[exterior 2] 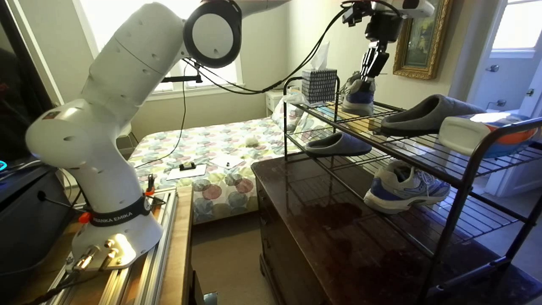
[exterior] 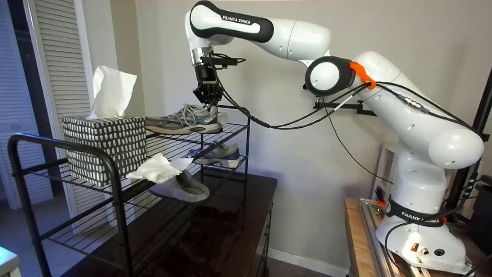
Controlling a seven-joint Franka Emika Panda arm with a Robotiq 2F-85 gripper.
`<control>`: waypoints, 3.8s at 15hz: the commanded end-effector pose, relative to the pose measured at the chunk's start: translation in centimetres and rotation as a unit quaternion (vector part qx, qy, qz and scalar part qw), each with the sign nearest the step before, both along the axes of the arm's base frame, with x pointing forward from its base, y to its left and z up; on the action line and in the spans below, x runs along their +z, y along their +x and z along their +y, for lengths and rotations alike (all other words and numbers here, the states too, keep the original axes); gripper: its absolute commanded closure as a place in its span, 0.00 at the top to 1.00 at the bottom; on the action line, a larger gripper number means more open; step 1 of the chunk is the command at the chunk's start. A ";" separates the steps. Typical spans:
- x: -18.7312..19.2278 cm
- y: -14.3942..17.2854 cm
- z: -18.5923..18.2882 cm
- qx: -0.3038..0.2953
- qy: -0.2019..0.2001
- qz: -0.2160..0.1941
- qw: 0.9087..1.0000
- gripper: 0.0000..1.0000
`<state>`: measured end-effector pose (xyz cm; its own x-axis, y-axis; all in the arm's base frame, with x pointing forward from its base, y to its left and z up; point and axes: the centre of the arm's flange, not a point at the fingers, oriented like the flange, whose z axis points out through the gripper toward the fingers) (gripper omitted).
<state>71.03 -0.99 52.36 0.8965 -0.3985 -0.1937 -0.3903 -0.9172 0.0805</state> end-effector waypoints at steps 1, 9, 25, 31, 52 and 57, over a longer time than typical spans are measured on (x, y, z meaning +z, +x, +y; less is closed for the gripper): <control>0.4 -7.7 -0.2 -0.090 0.030 -0.017 0.995 0.05; 2.1 -8.7 -0.4 -0.209 0.003 -0.025 0.978 0.05; 7.9 -10.7 -4.1 -0.196 -0.035 -0.013 0.980 0.05; 9.0 -15.2 -7.5 -0.200 0.015 -0.004 0.980 0.05; 3.1 -14.9 -14.2 -0.010 -0.134 0.174 0.975 0.05; 1.1 -14.6 -15.1 0.049 -0.196 0.259 0.944 0.05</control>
<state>56.44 -15.73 54.42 0.7818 -0.4599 -0.4210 -0.2234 -0.8370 0.4996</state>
